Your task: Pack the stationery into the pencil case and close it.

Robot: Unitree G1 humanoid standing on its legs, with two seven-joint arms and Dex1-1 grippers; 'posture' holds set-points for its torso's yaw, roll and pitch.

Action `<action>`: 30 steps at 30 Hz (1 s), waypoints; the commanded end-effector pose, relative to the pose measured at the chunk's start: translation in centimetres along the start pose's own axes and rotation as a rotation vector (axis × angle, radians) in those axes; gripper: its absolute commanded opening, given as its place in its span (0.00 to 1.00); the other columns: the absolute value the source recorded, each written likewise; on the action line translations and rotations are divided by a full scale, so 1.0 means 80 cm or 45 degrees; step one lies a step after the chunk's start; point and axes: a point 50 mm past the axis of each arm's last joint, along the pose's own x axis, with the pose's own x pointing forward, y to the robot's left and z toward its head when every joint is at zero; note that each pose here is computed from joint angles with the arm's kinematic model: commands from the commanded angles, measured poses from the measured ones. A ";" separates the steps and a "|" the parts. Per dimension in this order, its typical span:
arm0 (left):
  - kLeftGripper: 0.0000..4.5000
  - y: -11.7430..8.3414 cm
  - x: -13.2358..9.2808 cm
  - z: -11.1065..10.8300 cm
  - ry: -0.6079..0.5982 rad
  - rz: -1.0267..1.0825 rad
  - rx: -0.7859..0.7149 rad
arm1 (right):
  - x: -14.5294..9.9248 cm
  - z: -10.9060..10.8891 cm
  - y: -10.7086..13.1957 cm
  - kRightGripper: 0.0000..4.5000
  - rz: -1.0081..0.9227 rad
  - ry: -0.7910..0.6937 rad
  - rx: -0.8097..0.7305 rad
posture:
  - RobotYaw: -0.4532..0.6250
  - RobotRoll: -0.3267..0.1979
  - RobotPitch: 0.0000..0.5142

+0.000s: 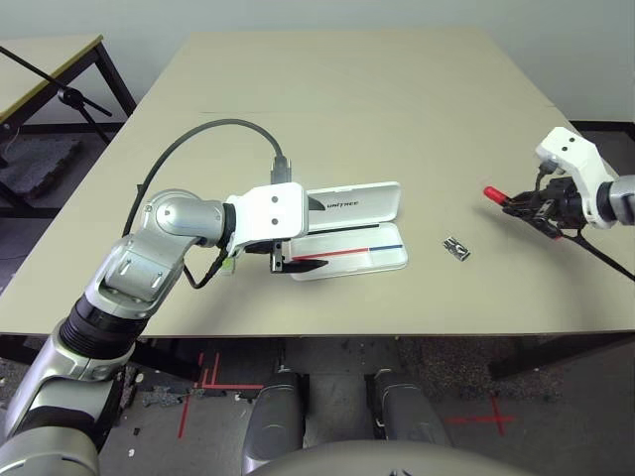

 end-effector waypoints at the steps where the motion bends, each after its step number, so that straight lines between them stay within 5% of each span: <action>1: 1.00 -0.004 0.000 -0.004 0.029 -0.016 -0.002 | 0.002 0.015 0.011 0.11 0.114 0.013 -0.140 | 0.49 0.62 0.12; 12: 1.00 -0.009 -0.010 -0.013 0.089 -0.019 -0.004 | 0.036 0.079 0.034 0.11 0.288 -0.008 -0.501 | 0.52 0.62 0.14; 20: 1.00 -0.012 -0.012 -0.014 0.104 -0.007 -0.011 | 0.072 0.127 0.050 0.11 0.320 -0.139 -0.586 | 0.54 0.62 0.15; 30: 1.00 -0.015 -0.009 -0.014 0.104 0.012 -0.021 | 0.119 0.155 0.082 0.11 0.416 -0.264 -0.664 | 0.57 0.62 0.14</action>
